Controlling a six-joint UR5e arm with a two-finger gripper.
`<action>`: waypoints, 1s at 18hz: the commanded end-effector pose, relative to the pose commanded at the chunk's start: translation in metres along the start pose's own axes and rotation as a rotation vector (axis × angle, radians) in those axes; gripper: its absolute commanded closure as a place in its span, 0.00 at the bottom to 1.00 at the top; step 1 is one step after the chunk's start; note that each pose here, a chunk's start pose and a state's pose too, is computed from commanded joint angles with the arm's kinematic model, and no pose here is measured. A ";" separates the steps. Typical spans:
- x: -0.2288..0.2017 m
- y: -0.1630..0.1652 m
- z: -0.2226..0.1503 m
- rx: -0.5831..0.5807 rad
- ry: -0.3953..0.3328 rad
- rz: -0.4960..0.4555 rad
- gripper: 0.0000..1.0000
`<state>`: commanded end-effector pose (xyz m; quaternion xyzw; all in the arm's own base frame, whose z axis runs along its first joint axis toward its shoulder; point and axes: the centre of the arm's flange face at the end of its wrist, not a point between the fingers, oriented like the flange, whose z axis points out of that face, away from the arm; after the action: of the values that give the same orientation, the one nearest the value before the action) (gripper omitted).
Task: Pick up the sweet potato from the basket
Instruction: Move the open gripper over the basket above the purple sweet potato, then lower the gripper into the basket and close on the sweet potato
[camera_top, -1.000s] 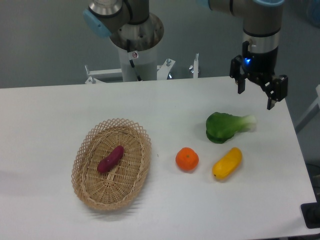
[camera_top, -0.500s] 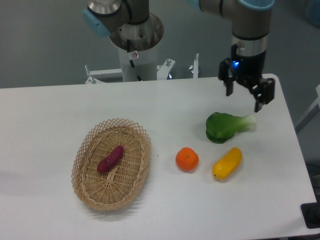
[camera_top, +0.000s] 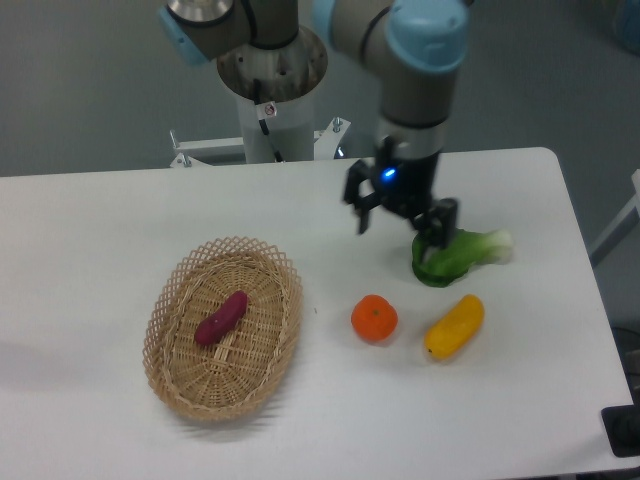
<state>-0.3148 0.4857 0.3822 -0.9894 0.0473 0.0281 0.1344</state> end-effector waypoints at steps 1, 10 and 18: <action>0.010 -0.005 0.014 -0.011 0.019 0.013 0.00; 0.094 -0.037 0.105 -0.077 0.051 0.118 0.00; 0.118 -0.044 0.161 -0.153 0.043 0.148 0.00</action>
<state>-0.1994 0.5615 0.2306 -0.9909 0.1210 0.0200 0.0552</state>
